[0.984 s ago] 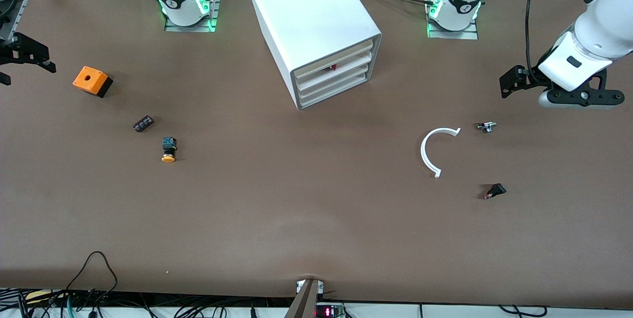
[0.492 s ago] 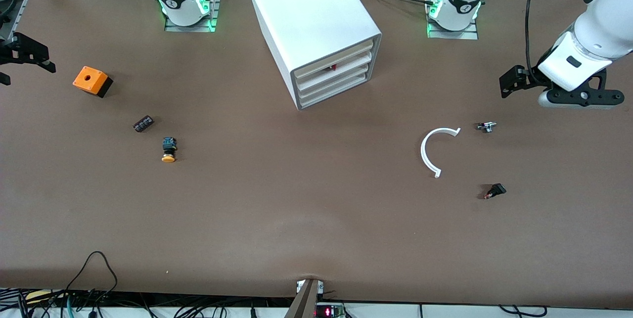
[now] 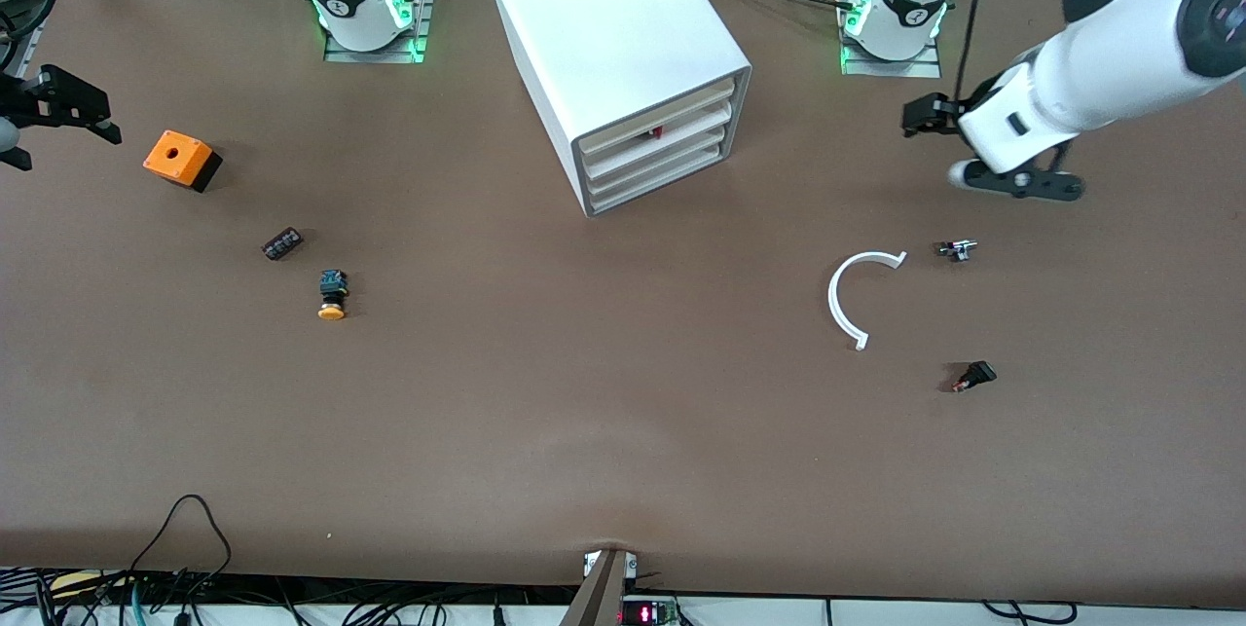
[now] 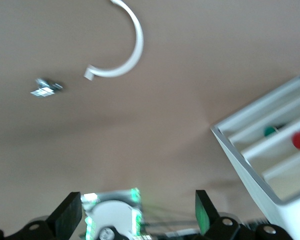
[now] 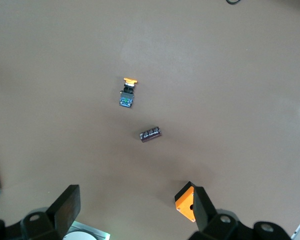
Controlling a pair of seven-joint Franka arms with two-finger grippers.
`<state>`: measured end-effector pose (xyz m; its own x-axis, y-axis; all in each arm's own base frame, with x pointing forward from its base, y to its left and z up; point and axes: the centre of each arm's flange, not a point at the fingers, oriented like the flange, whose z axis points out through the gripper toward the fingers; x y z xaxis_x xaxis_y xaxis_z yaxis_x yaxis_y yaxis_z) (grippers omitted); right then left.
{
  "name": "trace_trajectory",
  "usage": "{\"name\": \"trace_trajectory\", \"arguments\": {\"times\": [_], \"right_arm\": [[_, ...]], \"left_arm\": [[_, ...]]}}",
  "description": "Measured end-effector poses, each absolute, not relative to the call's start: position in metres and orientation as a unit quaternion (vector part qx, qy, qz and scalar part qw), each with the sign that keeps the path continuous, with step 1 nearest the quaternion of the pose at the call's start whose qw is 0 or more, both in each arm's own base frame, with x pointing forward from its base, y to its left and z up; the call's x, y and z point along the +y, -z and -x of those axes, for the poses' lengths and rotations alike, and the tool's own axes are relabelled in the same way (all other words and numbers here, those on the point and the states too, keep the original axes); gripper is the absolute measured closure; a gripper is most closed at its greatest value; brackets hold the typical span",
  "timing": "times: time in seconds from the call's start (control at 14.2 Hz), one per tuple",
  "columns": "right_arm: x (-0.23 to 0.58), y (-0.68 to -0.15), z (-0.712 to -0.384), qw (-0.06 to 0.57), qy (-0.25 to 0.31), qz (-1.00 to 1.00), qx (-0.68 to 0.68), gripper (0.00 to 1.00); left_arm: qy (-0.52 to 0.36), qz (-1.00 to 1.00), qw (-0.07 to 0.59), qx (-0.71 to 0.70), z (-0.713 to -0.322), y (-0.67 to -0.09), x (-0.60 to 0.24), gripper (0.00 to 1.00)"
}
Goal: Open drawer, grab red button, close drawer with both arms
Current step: 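Reach the left gripper to the cabinet drawer handle while the right gripper advances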
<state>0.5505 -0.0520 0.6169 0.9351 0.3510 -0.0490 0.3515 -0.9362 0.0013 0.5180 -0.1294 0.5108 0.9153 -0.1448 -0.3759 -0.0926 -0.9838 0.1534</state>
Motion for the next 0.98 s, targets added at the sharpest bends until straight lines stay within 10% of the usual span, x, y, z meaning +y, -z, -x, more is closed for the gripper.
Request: {"name": "trace_trajectory", "arguments": {"times": [0.98], "right_arm": [[0.017, -0.579, -0.59, 0.0, 0.005, -0.972, 0.236, 0.0]], "left_arm": [[0.204, -0.812, 0.474, -0.272, -0.55, -0.281, -0.236, 0.05]]}}
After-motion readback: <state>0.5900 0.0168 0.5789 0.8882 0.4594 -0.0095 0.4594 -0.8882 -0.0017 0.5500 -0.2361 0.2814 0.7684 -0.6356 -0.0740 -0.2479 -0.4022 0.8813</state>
